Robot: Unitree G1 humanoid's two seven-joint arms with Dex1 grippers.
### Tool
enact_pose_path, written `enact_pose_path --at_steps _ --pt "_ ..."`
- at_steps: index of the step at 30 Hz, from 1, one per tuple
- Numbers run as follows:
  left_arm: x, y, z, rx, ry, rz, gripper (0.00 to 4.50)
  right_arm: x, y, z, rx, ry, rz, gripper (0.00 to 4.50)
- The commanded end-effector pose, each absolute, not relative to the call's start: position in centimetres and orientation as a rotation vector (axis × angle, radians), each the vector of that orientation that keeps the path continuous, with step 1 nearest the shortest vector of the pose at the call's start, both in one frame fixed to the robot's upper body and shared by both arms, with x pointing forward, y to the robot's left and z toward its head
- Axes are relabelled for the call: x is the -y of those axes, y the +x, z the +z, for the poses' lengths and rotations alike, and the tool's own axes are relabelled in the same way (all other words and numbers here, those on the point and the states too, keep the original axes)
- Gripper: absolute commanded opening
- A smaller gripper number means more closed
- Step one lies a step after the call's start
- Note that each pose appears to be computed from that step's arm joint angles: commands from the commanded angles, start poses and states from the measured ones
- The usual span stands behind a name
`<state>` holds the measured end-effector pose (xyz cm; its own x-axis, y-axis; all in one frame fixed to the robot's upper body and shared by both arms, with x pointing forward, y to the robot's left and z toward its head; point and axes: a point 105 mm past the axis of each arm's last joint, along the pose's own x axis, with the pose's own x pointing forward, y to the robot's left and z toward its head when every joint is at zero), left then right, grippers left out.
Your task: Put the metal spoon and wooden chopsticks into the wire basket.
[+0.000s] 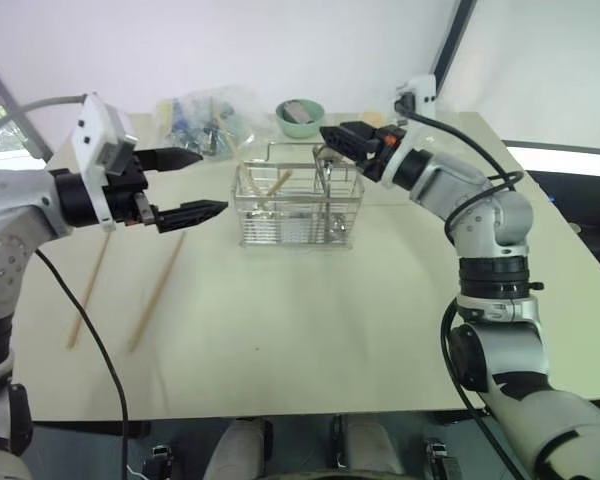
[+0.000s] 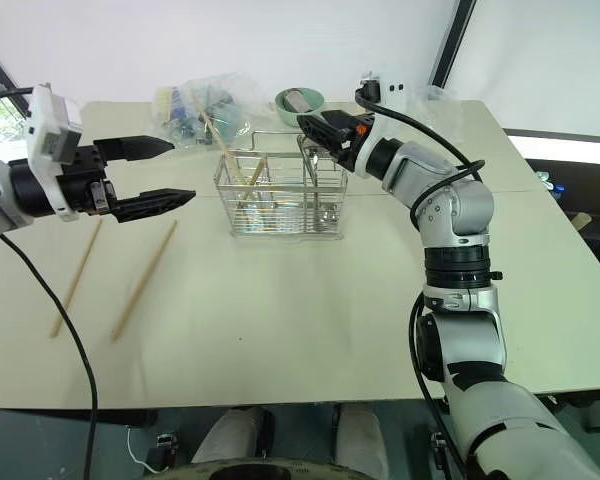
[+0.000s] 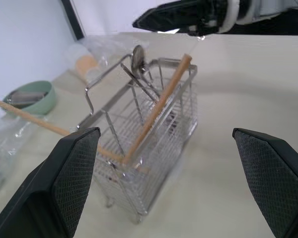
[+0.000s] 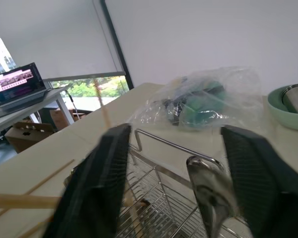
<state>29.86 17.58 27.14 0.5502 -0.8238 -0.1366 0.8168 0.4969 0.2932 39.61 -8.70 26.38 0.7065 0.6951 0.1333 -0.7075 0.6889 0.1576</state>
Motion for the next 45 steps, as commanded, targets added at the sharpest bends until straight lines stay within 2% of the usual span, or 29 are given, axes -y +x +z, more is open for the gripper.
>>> enact_pose_path --at_steps 1,8,11,14,18,20,24,29,36,45 --pt "-17.6 29.7 28.6 0.080 0.354 -0.982 4.50 8.9 39.0 28.6 0.148 0.173 0.779 4.47" --pt "-19.5 31.1 30.2 0.139 0.281 -0.829 4.50 11.0 37.2 32.5 0.266 0.078 0.840 4.47" --pt "-22.2 32.8 30.9 0.161 0.211 -0.618 4.50 11.9 34.8 34.2 0.324 0.013 0.943 4.47" --pt "-25.9 34.6 30.4 0.102 0.162 -0.364 4.50 12.4 31.7 34.7 0.339 -0.049 1.082 4.47" --pt "-30.3 35.7 28.5 -0.047 0.070 -0.106 4.50 12.4 28.2 33.4 0.283 -0.113 1.237 4.47" --pt "-32.7 35.8 27.1 -0.142 -0.015 0.022 4.50 12.4 26.9 31.3 0.205 -0.138 1.293 4.47" --pt "-36.1 35.2 23.1 -0.350 -0.031 0.174 4.50 12.6 26.4 28.4 0.107 -0.105 1.280 4.47" --pt "-38.4 34.3 19.2 -0.514 0.002 0.241 4.50 12.8 26.4 26.5 0.053 -0.063 1.226 4.47" --pt "-38.0 33.9 14.2 -0.689 -0.004 0.168 4.50 12.9 25.8 25.4 0.026 -0.027 1.192 4.47" --pt "-36.2 35.2 12.3 -0.745 -0.009 0.058 4.50 12.7 24.8 25.1 0.008 -0.010 1.200 4.47"
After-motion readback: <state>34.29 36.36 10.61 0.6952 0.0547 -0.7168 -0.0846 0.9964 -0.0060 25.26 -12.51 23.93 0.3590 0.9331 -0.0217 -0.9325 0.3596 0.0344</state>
